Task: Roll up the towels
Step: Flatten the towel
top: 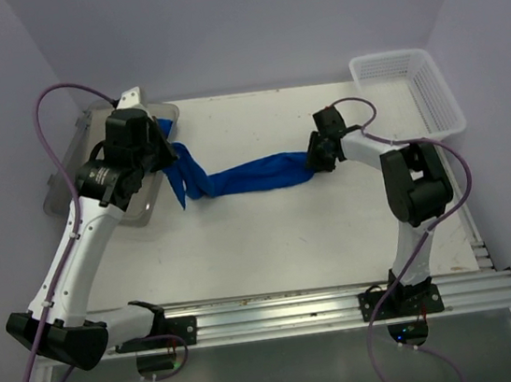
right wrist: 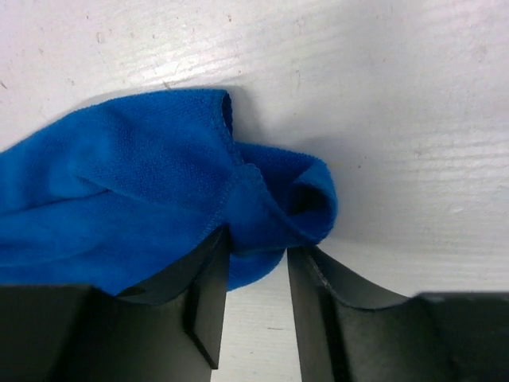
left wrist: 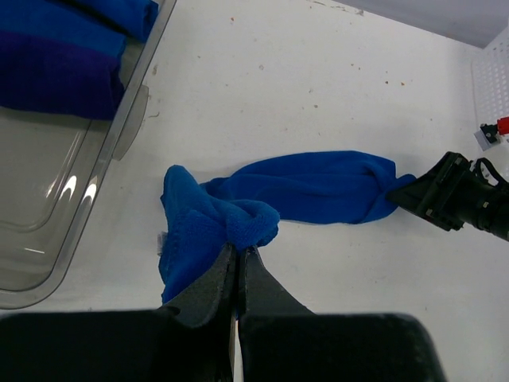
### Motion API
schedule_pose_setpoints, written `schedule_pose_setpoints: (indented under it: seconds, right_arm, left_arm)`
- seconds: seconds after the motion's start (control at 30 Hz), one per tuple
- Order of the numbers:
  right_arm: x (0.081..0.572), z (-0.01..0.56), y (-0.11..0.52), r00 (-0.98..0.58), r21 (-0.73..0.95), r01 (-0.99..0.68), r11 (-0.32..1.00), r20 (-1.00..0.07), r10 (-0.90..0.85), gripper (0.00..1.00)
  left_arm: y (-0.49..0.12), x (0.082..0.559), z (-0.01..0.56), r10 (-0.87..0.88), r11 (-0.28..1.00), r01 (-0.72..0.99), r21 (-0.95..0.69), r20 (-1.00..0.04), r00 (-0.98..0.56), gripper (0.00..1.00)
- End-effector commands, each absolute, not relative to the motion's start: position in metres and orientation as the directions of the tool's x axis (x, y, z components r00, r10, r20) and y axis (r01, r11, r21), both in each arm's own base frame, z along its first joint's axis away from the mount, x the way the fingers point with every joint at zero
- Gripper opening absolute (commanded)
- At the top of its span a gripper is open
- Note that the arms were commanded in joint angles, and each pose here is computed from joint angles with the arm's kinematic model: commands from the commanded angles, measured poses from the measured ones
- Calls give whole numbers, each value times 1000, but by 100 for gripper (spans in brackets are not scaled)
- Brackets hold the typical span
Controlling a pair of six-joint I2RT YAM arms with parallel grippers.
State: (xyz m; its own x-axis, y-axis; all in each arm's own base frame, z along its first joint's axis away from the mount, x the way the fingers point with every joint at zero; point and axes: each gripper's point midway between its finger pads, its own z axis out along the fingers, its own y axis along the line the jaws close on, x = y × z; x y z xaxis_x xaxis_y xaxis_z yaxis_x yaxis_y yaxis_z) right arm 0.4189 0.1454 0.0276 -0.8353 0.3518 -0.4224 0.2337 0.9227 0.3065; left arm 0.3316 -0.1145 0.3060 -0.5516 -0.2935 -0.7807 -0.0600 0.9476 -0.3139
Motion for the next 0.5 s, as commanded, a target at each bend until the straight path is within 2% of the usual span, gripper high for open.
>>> schedule_pose_setpoints:
  seconds: [0.0,0.03,0.1,0.23,0.33,0.4,0.47]
  right_arm:
    - [444,43,142,-782,307,257,916,-491,384,36]
    - [444,47,141,-778,306,258,916,-496,385,18]
    - [445,59,137,-765,297,258,919,-518,382,3]
    - [448,119,124,-683,335,248,909,-605,409,0]
    - [444,189,109,-577,374,220,901,-694,429,0]
    - [433,239,99,-504,396,189,899,-747,434,0]
    - [422,262,87,-464,387,185,903,-776,427,0]
  left_arm:
    - [-109,330,316,-294,948,-58,-312,-797,-527,0]
    - [-109,330,318,-294,948,-55,-312,-799,-525,0]
    - [-107,330,326,-290,950,-50,-309,-808,-514,0]
    - [-100,334,347,-282,954,-47,-297,-831,-480,0]
    - [-96,340,378,-301,949,-49,-311,-849,-433,0]
    - [-93,340,403,-316,944,-41,-327,-866,-388,0]
    - [-89,336,427,-331,939,-32,-342,-879,-344,0]
